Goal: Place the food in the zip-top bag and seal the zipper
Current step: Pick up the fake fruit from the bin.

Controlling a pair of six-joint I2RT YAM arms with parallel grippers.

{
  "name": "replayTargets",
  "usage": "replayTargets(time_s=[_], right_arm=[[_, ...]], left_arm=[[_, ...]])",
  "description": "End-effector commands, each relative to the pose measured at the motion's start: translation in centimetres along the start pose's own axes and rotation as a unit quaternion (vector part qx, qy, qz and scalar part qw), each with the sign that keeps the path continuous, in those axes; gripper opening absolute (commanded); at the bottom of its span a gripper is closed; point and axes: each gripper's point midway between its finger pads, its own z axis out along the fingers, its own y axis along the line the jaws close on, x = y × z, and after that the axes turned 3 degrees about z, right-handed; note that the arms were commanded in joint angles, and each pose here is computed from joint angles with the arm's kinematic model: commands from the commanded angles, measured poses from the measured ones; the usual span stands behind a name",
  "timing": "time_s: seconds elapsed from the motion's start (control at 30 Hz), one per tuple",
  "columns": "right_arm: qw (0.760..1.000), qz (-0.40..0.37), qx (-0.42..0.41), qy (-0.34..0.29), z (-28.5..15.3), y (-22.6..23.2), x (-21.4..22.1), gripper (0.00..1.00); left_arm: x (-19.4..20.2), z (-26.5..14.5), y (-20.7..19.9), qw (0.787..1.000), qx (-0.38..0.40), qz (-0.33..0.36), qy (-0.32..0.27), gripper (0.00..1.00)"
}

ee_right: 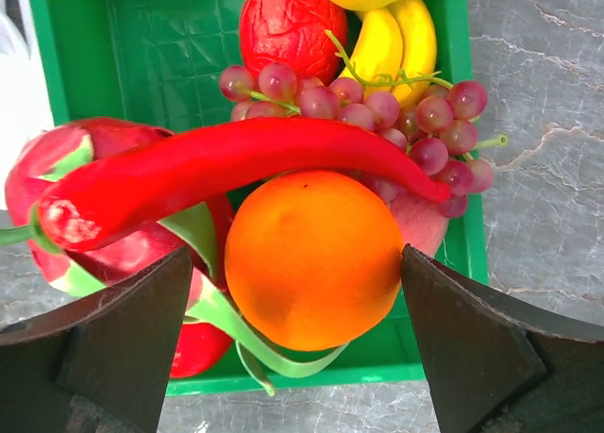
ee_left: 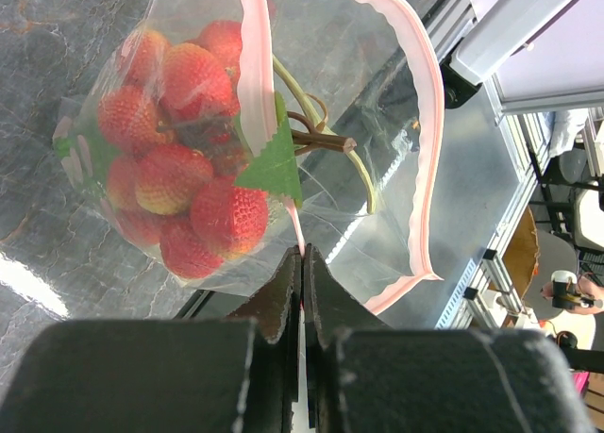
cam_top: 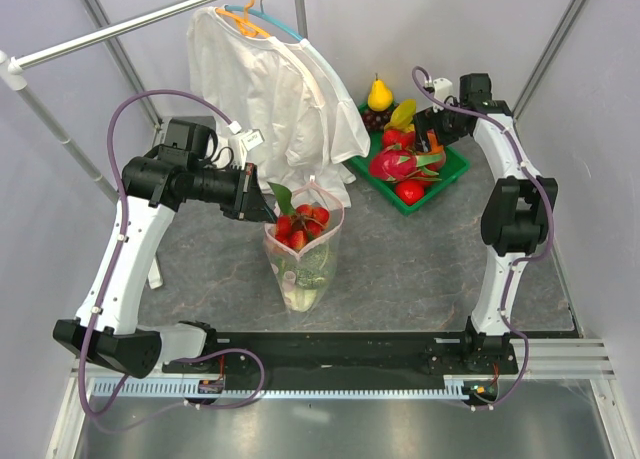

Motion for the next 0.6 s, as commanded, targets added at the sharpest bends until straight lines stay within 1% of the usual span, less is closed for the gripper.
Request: replayTargets(time_s=[0.0,0.13,0.33,0.57], right_arm=[[1.0,-0.013,0.005,-0.022,0.0,-0.3,-1.6,0.96],[1.0,-0.011,0.005,-0.021,0.2,-0.3,-1.5,0.91],[1.0,-0.009,0.012,-0.014,0.3,-0.5,-1.1,0.87],[1.0,-0.013,0.025,-0.006,0.5,-1.1,-0.6,0.91]], left_arm=[[-0.4,0.1,-0.3,1.0,0.008,-0.003,-0.007,0.02],[-0.3,0.1,-0.4,1.0,0.011,-0.004,-0.006,0.02],[-0.3,0.1,-0.4,1.0,0.012,-0.004,-0.006,0.02],[-0.4,0.2,-0.4,1.0,0.014,-0.008,-0.006,0.02]])
